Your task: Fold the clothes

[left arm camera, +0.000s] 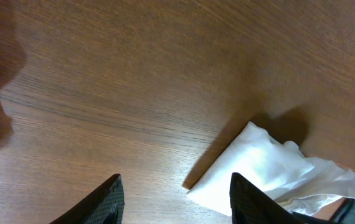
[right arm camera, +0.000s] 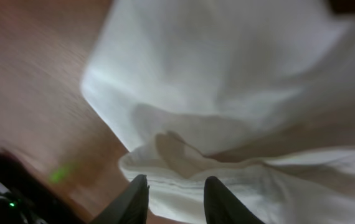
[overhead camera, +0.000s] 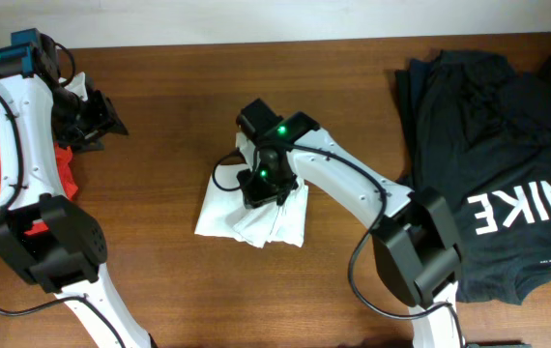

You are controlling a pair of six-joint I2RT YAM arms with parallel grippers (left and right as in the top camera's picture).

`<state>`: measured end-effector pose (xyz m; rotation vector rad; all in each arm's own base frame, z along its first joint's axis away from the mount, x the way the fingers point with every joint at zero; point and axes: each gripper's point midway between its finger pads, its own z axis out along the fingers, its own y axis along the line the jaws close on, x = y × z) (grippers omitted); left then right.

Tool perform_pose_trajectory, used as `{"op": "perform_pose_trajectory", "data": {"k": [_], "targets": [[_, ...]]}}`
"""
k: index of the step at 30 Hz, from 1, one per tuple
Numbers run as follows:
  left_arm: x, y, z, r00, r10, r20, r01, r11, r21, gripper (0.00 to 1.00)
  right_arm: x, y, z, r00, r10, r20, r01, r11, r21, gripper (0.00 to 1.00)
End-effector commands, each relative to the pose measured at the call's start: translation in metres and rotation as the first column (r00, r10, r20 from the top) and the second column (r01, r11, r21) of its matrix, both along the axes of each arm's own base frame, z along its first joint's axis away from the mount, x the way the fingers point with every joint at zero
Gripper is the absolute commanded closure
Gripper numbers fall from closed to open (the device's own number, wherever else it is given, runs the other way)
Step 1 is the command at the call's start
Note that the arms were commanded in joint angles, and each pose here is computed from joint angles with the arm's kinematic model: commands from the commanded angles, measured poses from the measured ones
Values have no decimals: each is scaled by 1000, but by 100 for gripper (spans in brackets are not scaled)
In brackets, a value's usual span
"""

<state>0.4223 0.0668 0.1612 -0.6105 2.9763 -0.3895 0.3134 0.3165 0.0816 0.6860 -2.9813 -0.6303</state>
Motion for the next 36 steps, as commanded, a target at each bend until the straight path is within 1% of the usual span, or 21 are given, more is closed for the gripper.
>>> {"op": "perform_pose_trajectory", "data": {"k": [1, 5, 7, 9, 11, 14, 15, 17, 20, 22, 23, 25, 27, 28, 32, 36], "targets": [[1, -2, 17, 999, -10, 49, 10, 1000, -1, 46, 1, -21, -17, 1000, 1, 8, 0, 992, -130, 66], [0, -2, 17, 999, -10, 47, 10, 1000, -2, 46, 6, -53, -24, 999, -26, 22, 31, 964, -264, 64], [0, -2, 17, 999, -10, 46, 10, 1000, -2, 46, 7, -76, -25, 998, -57, 24, 62, 935, -348, 64], [0, -2, 17, 999, -10, 46, 10, 1000, -2, 46, 7, -104, -24, 988, -154, 14, 145, 888, -436, 63], [0, -2, 17, 999, -10, 46, 10, 1000, -2, 46, 5, -119, -23, 974, -228, -5, 199, 859, -471, 64], [0, -3, 17, 999, -10, 44, 10, 1000, -2, 46, 3, -145, -20, 929, -371, -17, 306, 791, -530, 64], [-1, -3, 17, 999, -10, 43, 10, 1000, -3, 46, 3, -145, -18, 925, -378, -27, 310, 797, -518, 64], [-1, -3, 17, 999, -11, 43, 11, 1000, -2, 46, 3, -139, -11, 943, -329, -47, 269, 838, -474, 63], [0, -3, 17, 999, -10, 47, 10, 1000, -2, 46, 5, -122, 14, 969, -247, -7, 225, 894, -387, 62], [0, -2, 17, 999, -10, 46, 10, 1000, -2, 46, 9, -100, 36, 986, -163, 46, 170, 942, -290, 61], [0, -2, 17, 999, -11, 46, 11, 1000, -2, 46, 9, -85, 45, 990, -126, 65, 137, 965, -226, 59], [0, -2, 17, 999, -11, 46, 11, 1000, -2, 46, 5, -56, 53, 996, -63, 58, 69, 992, -105, 59], [0, -2, 17, 999, -10, 46, 10, 1000, -2, 46, -4, -27, 55, 1000, -9, 27, 9, 1000, 12, 59], [0, -2, 17, 999, -10, 46, 10, 1000, -2, 46, -8, -16, 52, 1000, 9, 16, -9, 999, 43, 59], [0, -3, 17, 999, -11, 45, 11, 1000, -2, 46, -15, 4, 33, 999, 44, 9, -44, 998, 54, 59], [0, -3, 17, 999, -10, 45, 10, 1000, -2, 46, -14, 14, 11, 998, 61, -7, -61, 996, 64, 58]]}}
